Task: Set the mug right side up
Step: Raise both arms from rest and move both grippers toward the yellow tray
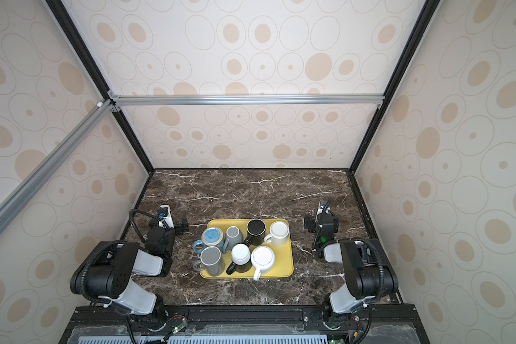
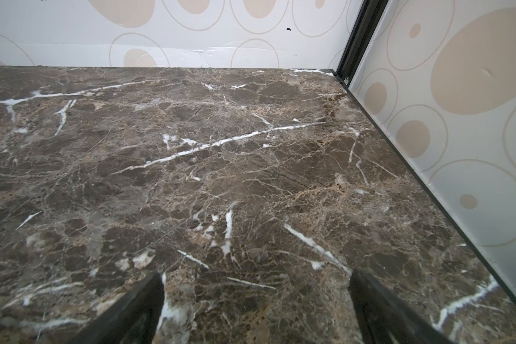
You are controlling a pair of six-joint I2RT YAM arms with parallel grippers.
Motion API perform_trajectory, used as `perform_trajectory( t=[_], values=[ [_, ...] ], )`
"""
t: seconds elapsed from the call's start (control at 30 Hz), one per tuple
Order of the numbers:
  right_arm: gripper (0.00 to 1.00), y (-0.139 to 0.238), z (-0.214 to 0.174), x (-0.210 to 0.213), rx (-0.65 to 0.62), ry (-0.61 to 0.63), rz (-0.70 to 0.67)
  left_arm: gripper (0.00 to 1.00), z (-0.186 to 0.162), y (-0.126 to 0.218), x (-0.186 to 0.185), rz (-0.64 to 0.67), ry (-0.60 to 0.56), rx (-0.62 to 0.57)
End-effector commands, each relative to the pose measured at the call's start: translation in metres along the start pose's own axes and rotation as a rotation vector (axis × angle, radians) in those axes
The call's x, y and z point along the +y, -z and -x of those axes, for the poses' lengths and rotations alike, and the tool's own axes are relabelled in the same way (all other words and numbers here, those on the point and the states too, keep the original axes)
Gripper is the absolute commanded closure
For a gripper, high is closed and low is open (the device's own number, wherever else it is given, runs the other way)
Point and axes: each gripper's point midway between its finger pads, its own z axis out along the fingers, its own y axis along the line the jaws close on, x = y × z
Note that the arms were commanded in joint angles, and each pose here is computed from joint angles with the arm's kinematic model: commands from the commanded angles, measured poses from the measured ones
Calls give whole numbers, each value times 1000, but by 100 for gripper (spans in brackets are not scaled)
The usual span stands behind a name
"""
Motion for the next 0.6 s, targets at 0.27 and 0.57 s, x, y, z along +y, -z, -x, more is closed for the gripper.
perform_trajectory(
  t=[0.27,0.57],
  values=[
    [3,34,70,-8,96,-119,-95,0,66,15,40,237,262,36],
    [4,99,96,82,186,-27,170,8,68,80,-48,-154,437,276]
  ],
)
